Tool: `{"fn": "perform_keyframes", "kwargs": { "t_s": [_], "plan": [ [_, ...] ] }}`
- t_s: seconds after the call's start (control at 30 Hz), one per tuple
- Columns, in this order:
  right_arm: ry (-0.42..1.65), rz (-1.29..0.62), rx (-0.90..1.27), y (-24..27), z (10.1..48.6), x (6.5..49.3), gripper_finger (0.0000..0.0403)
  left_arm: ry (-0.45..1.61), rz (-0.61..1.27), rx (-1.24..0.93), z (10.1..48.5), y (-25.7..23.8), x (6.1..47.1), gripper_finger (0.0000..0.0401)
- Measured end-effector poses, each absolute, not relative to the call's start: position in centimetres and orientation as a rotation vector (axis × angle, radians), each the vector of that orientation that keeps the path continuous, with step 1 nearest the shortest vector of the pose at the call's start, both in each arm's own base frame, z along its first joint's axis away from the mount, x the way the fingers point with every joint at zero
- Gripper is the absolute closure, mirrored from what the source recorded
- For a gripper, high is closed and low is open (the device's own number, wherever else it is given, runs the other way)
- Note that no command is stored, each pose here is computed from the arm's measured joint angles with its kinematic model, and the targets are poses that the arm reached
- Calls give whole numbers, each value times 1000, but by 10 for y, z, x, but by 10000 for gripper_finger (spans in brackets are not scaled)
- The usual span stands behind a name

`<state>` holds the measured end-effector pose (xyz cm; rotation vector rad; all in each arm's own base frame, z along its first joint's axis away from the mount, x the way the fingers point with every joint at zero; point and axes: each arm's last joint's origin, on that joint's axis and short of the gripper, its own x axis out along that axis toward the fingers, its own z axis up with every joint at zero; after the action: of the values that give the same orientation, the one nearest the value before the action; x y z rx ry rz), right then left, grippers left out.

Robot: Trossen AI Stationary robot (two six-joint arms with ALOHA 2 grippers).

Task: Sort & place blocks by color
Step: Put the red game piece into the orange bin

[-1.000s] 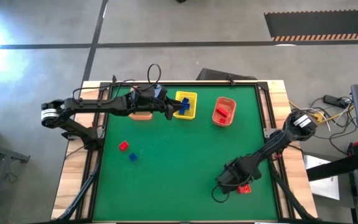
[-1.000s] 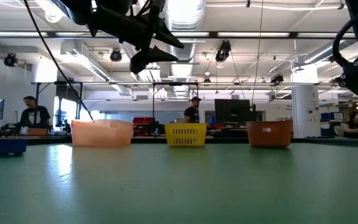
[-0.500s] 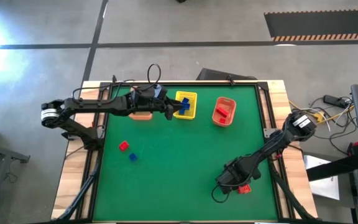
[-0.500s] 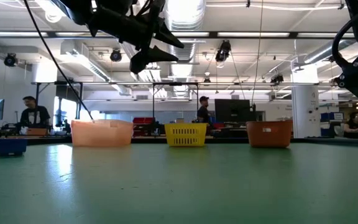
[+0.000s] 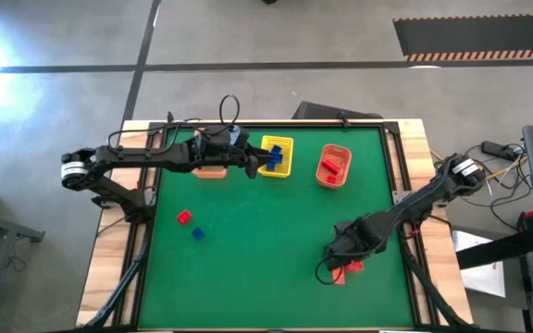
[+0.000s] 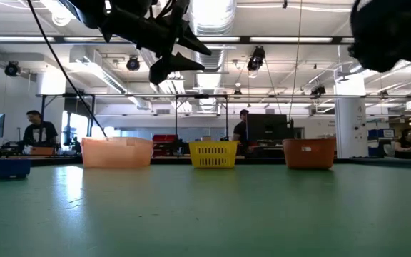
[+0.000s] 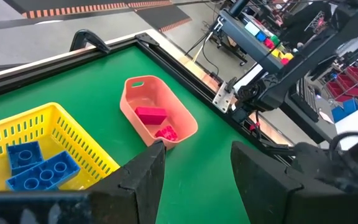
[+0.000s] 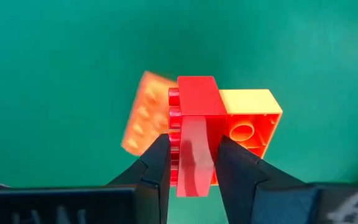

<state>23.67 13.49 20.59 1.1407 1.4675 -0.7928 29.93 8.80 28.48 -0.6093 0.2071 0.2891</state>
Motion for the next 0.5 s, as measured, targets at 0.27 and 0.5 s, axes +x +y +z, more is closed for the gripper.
{"fn": "perform_keyframes", "kwargs": {
  "t_s": [0.27, 0.5],
  "plan": [
    [1173, -872, 1099, 96, 220, 243, 310, 207, 290, -611, 285, 88, 299, 234],
    [1285, -926, 999, 54, 189, 260, 301, 207, 289, -611, 285, 88, 299, 234]
  ]
}}
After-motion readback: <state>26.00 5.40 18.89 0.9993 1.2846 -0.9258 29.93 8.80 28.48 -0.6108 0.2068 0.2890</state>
